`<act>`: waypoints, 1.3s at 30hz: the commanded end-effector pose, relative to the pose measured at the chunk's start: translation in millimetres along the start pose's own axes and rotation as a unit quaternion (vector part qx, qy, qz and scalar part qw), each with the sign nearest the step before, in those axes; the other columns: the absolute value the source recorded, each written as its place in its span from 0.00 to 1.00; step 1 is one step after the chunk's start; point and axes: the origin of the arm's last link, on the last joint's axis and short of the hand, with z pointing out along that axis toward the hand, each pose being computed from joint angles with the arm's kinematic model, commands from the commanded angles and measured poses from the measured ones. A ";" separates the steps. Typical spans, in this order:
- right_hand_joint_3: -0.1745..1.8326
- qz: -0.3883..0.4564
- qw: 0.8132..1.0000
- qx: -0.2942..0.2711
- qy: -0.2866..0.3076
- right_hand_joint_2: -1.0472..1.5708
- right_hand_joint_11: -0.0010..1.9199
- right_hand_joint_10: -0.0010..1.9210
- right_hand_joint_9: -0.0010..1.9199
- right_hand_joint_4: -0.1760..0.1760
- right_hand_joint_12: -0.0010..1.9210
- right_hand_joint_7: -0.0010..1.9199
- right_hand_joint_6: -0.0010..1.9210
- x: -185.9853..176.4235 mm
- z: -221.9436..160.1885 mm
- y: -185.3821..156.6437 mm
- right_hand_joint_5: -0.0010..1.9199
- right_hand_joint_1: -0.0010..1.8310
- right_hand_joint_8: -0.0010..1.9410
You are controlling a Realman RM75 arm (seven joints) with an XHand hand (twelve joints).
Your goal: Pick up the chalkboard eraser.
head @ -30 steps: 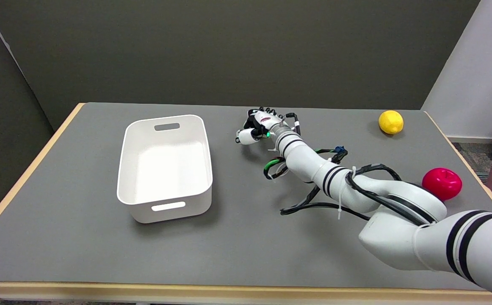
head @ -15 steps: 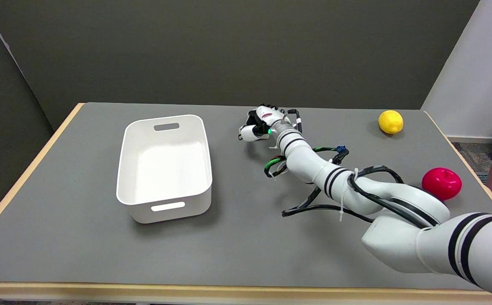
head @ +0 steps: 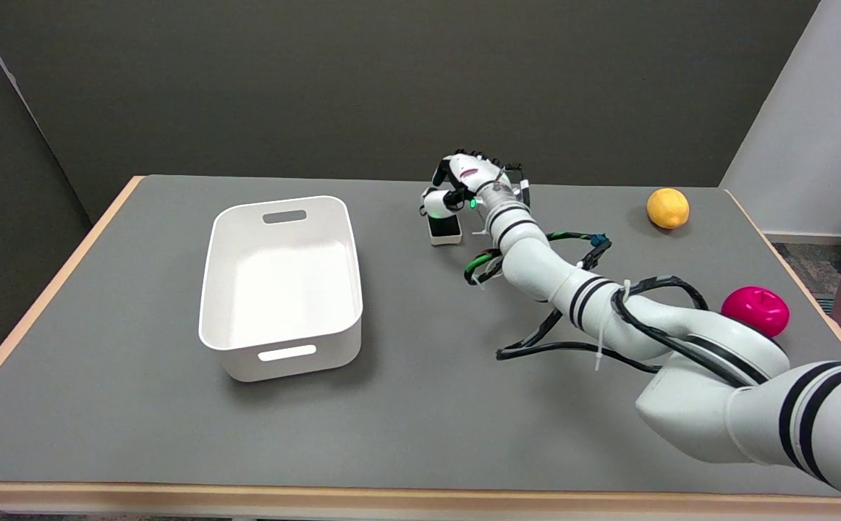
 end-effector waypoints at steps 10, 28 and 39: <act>0.57 -0.026 0.999 -0.023 -0.034 0.65 0.00 0.35 0.01 0.39 0.50 0.08 0.20 -23.6 -6.1 23.7 0.06 0.31 0.18; 0.46 -0.050 0.996 -0.059 -0.032 0.66 0.00 0.39 0.00 0.05 0.50 0.15 0.02 -39.8 -9.6 22.6 0.00 0.28 0.27; 0.45 -0.055 0.998 -0.036 -0.019 0.66 0.00 0.44 0.04 0.02 0.50 0.19 0.00 -28.9 -4.4 0.7 0.00 0.27 0.42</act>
